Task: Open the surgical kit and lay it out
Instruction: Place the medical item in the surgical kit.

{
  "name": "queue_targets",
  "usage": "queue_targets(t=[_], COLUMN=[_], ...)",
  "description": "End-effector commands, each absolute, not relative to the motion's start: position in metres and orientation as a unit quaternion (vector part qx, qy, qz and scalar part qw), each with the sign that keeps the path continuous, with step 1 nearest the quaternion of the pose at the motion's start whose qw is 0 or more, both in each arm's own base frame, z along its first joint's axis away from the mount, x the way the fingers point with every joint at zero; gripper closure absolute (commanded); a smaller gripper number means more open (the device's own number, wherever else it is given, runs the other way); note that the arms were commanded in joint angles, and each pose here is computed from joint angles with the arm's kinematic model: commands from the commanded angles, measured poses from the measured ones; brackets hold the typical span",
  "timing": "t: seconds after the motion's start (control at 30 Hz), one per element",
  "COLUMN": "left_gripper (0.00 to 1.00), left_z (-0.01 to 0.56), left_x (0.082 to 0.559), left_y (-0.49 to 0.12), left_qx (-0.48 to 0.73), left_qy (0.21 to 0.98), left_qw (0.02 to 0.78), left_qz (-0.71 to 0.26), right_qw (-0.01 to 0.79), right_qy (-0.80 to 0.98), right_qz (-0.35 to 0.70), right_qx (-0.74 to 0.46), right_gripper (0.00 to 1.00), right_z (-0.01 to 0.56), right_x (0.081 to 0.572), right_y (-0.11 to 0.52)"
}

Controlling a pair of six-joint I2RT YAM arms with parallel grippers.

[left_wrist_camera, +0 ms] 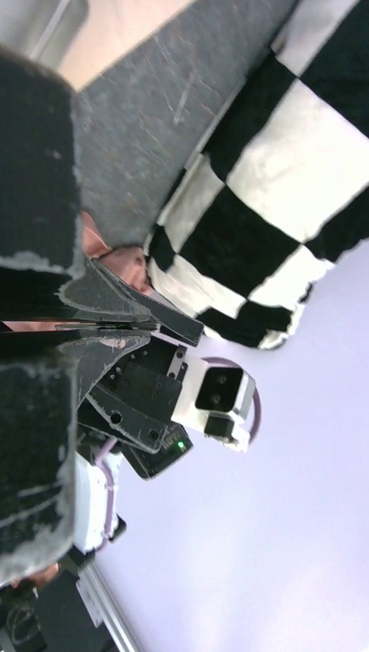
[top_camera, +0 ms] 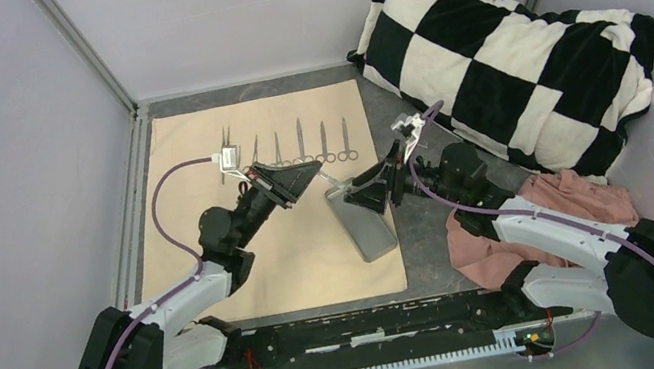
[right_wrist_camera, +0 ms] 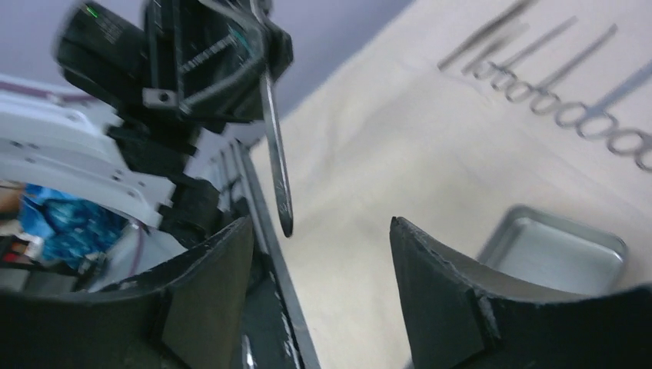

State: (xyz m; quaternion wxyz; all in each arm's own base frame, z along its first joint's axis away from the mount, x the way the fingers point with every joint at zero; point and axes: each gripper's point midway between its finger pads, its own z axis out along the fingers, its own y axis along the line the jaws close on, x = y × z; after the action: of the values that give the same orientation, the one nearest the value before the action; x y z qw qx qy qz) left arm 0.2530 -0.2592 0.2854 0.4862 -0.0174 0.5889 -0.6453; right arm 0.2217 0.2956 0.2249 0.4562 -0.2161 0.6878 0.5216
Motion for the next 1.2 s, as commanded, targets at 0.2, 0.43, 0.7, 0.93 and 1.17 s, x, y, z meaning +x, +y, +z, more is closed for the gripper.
queue_targets(t=[0.2,0.43,0.7,0.93,1.17], left_gripper=[0.98,0.98,0.63,0.38,0.3], left_z=[0.354,0.356,0.346,0.272,0.246], left_x=[0.23,0.223,0.227,0.251,0.251], left_y=[-0.229,-0.227,-0.229,-0.196,-0.126], left_qx=[-0.053,-0.047,-0.044,-0.061,-0.045], left_qy=[0.449,0.435,0.469,0.679,0.816], left_qw=[0.52,0.515,0.498,0.497,0.511], left_qz=[-0.725,-0.737,-0.728,-0.536,-0.266], right_qw=[0.461,0.451,0.456,0.492,0.468], right_qy=[0.569,0.563,0.574,0.702,0.755], right_qz=[0.66,0.67,0.655,0.457,0.308], right_qx=[-0.169,-0.174,-0.183,-0.239,-0.34], right_gripper=[0.49,0.74,1.0,1.0,1.0], right_z=[0.308,0.317,0.315,0.247,0.205], right_x=[0.206,0.204,0.207,0.243,0.248], right_y=[0.311,0.324,0.327,0.299,0.267])
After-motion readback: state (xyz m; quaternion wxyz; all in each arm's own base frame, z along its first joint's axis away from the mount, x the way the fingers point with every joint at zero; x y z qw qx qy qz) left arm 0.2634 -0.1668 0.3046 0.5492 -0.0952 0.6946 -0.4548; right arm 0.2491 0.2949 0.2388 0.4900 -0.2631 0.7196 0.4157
